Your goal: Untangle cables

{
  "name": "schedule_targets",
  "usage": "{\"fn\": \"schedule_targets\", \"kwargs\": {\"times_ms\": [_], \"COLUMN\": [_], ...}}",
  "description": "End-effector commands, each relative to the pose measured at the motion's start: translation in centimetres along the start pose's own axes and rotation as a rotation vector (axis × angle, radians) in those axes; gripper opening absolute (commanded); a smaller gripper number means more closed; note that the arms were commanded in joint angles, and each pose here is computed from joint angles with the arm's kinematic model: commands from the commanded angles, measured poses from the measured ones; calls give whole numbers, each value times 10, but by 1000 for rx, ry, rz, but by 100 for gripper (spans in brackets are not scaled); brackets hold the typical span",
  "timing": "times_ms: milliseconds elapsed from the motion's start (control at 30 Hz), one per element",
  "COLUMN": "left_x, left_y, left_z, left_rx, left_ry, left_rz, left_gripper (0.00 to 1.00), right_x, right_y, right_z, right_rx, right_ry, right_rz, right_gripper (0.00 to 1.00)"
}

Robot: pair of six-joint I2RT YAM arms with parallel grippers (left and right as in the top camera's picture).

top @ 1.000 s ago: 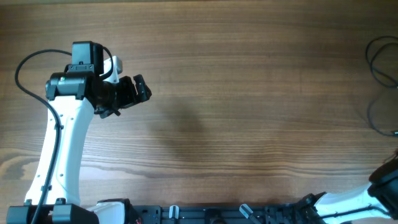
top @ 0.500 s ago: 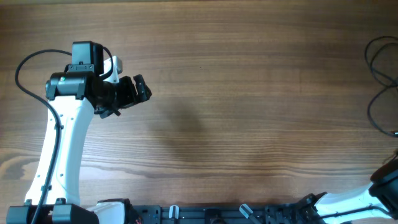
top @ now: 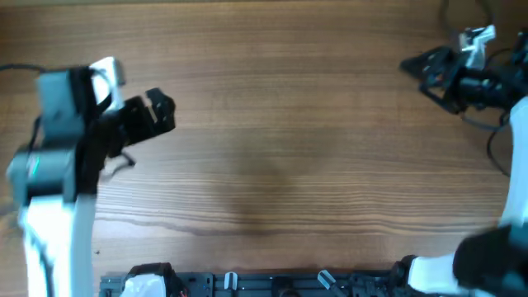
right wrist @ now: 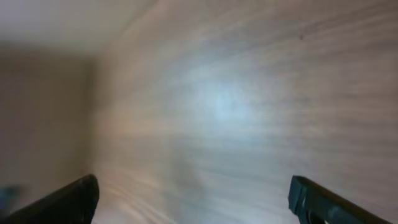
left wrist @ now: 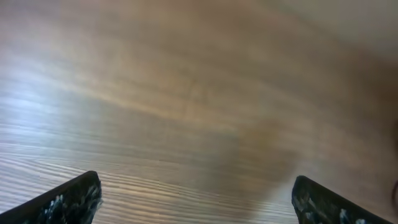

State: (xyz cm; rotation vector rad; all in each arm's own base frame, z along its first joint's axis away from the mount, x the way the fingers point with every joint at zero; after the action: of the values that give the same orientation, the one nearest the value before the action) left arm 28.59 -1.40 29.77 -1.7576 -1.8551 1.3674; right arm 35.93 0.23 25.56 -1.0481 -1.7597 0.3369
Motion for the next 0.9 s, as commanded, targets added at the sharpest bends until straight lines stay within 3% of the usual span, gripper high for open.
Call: {"fn": "schedule_targets", "kwargs": {"times_ms": [0,233,267,367,467,567,733,867], "left_x": [0,18,19,19,20,22,26,24], "left_y": [-72,-150,-156,-159,-158,-156,-153,-152], "left_z": [8,40,45,49,51,54,61,65], "left_rx": [-196,-435,-450,-454,-442,-425,-394,-376], "left_ry": [44,57,59,59,61,59,55,69], "left_rz": [14,-17,-10,-9,-10,-17,-31,-19], "left_gripper": [100,100,100,100,100,100,100,100], "right_x": [34,136,151,162,164,174,153,177], "right_y": [-57,-174,-201,-277,-311,-300,-273,-273], "right_z": [22,99,121,166,206,230,249,276], "right_rx": [-81,-480,-607,-1016,-1241,-1234,-1095,-1147], "right_ry": [-314,-612,-651,-479,-342,-347,-287,-458], "right_rz": [230,338,395,554,560,436,459,380], "right_gripper": [100,100,100,100,100,100,100,100]}}
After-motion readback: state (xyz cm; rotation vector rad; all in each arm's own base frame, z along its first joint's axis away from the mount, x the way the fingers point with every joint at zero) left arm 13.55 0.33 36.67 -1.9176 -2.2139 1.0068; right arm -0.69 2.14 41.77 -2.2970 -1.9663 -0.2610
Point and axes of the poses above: each gripper's point midway between its finger pads, its own y axis out along the fingers, its own x axis along the line the jaws close on, z = x × y, the point moved 1 cm from there along -y, back along the fingers, and after that the axes turned 7 degrees about -y, right-handed, at the moved point
